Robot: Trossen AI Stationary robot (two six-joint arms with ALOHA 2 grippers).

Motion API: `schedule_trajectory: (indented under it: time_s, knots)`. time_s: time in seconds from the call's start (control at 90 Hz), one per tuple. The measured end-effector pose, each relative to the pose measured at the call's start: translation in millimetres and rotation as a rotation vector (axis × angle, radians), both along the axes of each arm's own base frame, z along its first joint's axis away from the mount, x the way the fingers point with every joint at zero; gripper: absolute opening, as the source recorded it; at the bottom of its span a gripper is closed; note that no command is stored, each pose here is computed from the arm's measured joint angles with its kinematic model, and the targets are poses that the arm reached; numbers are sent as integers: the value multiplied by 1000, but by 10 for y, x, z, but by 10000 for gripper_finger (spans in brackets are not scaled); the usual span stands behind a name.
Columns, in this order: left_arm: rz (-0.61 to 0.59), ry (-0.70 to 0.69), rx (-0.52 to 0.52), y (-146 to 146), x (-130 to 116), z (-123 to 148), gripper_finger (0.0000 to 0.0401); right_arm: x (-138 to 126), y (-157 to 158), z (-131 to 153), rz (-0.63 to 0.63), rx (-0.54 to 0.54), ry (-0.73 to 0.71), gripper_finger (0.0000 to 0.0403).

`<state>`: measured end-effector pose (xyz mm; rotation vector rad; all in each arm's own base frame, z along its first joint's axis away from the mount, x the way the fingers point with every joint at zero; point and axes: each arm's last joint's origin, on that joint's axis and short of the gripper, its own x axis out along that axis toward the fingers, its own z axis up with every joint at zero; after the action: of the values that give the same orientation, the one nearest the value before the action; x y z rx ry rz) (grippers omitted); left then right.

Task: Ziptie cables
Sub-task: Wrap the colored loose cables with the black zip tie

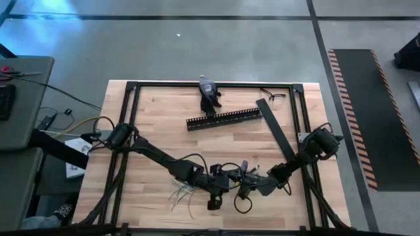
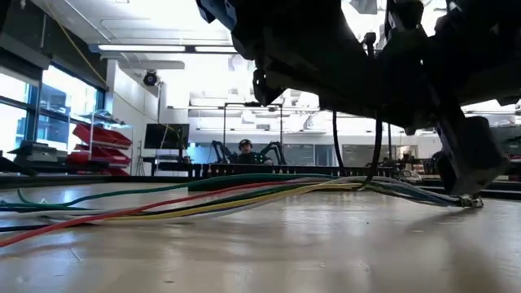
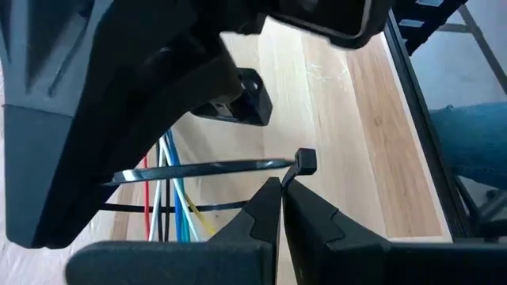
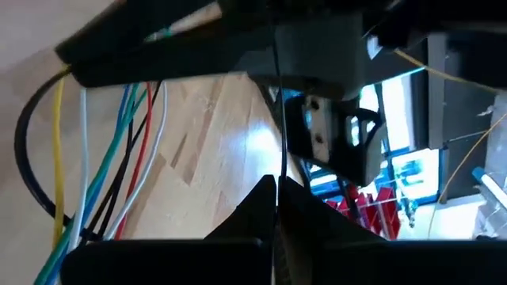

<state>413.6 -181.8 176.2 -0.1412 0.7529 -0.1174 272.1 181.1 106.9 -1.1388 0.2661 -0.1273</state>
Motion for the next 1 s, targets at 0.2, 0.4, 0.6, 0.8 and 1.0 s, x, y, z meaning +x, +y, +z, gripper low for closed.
schedule_trajectory:
  time_s: [0.2, 0.4, 0.6, 0.8, 1.0]
  knots:
    - [0, 1, 1, 0, 0, -2, 0, -5, 1, -16, 2, -17, 16, 0]
    - [0, 1, 0, 0, 0, -2, 0, 23, -63, -40, -44, -10, 30, 0]
    - [0, 1, 0, 0, 0, -2, 0, 14, -44, -42, -22, -22, 37, 0]
    - [0, 1, 0, 0, 0, -2, 0, -14, 0, -42, -4, -15, 35, 0]
    - [0, 1, 1, 0, 0, -2, 0, -7, -11, -42, -10, -13, 34, 0]
